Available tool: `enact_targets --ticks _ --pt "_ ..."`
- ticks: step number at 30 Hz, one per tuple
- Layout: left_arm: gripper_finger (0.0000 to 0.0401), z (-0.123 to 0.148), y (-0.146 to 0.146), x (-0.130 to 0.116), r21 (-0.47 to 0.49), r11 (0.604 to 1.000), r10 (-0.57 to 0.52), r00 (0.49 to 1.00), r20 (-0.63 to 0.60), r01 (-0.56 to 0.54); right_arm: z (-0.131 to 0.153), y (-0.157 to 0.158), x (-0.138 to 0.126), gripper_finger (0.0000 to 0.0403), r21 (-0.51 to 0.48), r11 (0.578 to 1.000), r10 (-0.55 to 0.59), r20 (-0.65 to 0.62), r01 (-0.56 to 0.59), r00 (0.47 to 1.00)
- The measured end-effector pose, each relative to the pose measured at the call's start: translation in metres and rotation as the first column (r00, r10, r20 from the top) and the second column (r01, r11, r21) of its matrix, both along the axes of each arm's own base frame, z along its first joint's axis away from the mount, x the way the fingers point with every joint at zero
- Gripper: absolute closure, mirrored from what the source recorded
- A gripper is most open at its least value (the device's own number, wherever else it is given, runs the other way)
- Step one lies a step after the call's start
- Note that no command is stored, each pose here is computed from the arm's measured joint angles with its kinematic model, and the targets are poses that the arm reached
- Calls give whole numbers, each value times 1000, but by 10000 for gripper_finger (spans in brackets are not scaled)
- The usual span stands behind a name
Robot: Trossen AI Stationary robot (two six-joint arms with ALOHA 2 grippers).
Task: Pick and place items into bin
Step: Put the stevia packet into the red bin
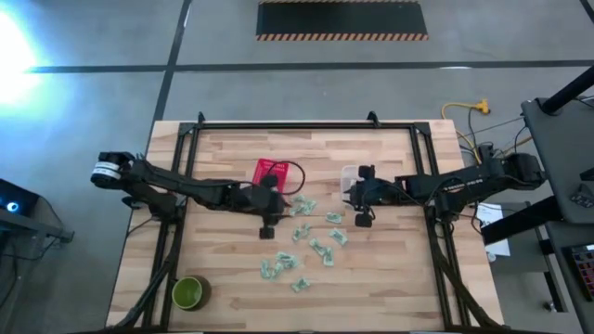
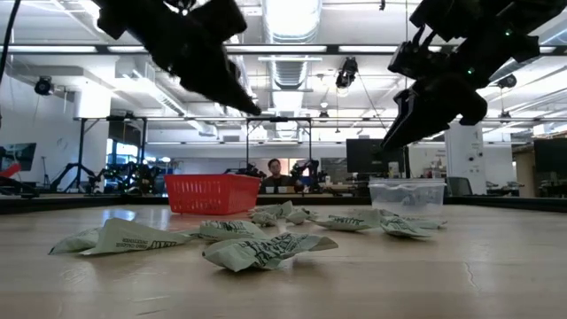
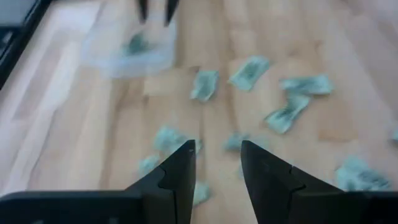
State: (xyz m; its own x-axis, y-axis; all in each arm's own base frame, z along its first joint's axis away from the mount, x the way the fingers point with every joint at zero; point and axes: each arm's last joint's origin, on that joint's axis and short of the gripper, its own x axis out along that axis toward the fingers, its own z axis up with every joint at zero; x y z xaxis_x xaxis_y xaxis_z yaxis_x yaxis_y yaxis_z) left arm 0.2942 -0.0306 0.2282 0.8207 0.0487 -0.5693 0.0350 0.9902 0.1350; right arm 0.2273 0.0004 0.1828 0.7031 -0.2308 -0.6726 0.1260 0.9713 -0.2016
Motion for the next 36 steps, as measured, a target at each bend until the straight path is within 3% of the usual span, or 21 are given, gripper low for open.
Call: enact_targets --ticks 10,16,20,25,32,36 --pt "290 6 -60 -7 48 990 -131 991 18 130 0 1 0 308 11 1000 28 -1 -28 1000" --pt "290 -6 -88 -30 -4 991 -136 979 -152 137 0 2 0 310 12 999 39 -2 -39 999" --pt "290 -17 -89 -41 -38 993 -121 956 -267 115 0 4 0 307 58 997 51 3 -51 999" --pt "290 -26 -80 -42 -191 980 -120 938 -324 59 0 6 0 312 80 995 58 6 -58 998" --pt "290 -49 -80 -44 -247 969 -109 940 -324 27 24 8 12 316 -5 990 138 66 -138 988" --pt "290 -51 -82 -42 -281 959 -132 939 -317 40 40 12 19 314 68 982 166 128 -176 978"
